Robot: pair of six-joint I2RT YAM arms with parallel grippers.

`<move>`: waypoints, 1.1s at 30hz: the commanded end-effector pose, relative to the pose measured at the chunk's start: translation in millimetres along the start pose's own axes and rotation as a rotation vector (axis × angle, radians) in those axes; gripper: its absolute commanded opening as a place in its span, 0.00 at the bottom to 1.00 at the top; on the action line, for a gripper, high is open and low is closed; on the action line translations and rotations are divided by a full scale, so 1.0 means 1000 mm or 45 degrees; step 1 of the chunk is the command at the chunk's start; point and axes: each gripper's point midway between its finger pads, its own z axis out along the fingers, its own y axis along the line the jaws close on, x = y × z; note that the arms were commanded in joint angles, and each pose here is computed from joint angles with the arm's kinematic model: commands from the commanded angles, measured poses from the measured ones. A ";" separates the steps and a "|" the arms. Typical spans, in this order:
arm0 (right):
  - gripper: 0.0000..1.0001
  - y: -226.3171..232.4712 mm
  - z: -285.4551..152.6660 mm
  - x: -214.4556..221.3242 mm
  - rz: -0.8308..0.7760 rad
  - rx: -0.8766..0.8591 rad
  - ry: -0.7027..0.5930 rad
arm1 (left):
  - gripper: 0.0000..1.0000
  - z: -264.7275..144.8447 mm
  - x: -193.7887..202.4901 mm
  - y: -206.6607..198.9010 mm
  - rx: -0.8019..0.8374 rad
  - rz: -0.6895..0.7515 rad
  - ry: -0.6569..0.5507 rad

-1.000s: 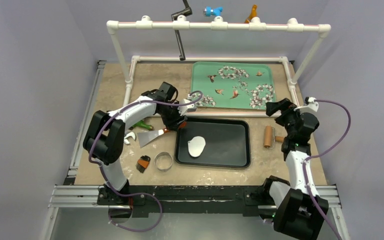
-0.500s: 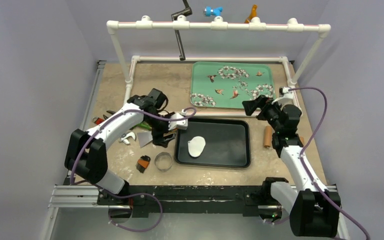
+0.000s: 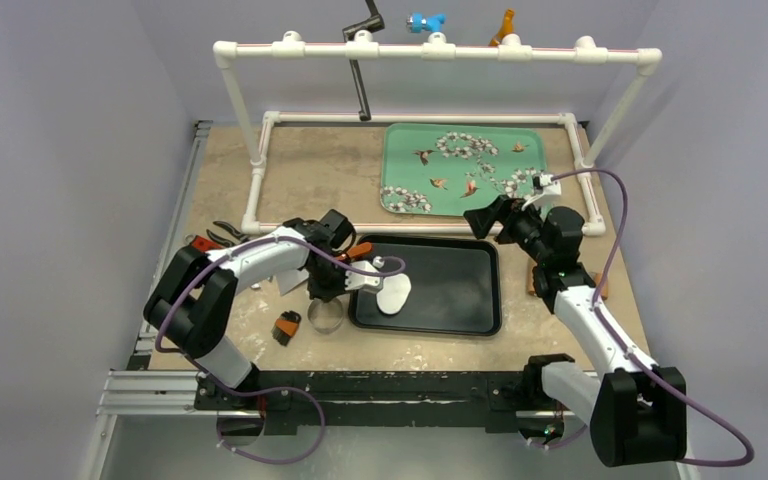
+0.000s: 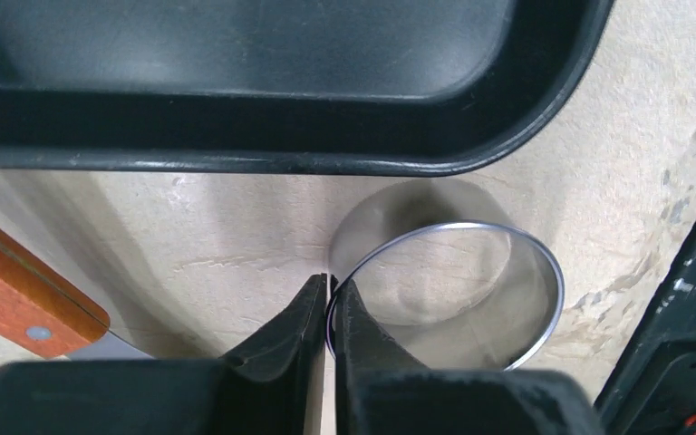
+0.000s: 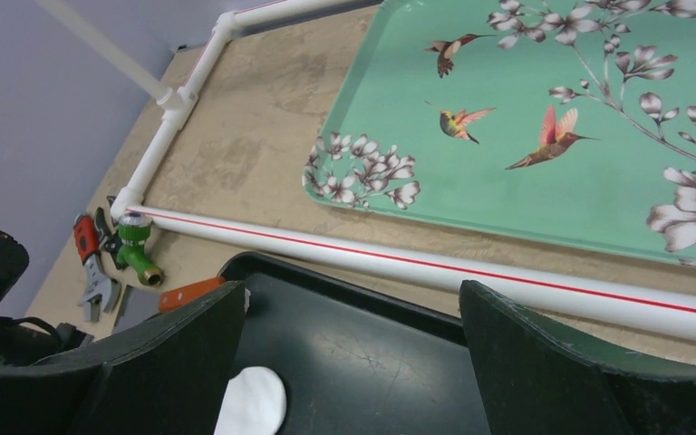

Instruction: Roll out the dumpling wrappers from the dough

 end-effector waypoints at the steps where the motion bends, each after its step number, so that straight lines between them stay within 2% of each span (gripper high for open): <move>1: 0.86 0.022 0.006 -0.013 -0.063 -0.129 -0.003 | 0.00 -0.006 -0.005 0.000 -0.035 -0.008 -0.012; 7: 0.81 0.028 0.013 0.010 -0.057 -0.148 0.119 | 0.00 -0.050 -0.021 0.005 -0.099 -0.121 -0.068; 9: 0.81 0.026 0.014 0.015 -0.055 -0.140 0.120 | 0.00 -0.068 -0.045 0.009 -0.146 -0.160 -0.151; 11: 0.81 0.023 0.016 0.017 -0.055 -0.126 0.119 | 0.00 -0.077 -0.072 0.012 -0.178 -0.123 -0.197; 15: 0.85 0.024 0.019 0.013 -0.048 -0.131 0.111 | 0.00 -0.065 -0.127 0.016 -0.161 -0.004 -0.220; 21: 0.88 0.000 0.017 -0.004 -0.113 0.061 0.038 | 0.00 -0.046 -0.173 0.037 -0.140 0.026 -0.215; 25: 0.89 -0.006 0.014 -0.007 -0.152 0.107 0.031 | 0.00 -0.031 -0.182 0.040 -0.110 0.048 -0.170; 33: 0.90 -0.007 0.015 -0.006 -0.168 0.100 0.041 | 0.00 -0.006 -0.173 0.043 -0.066 0.038 -0.098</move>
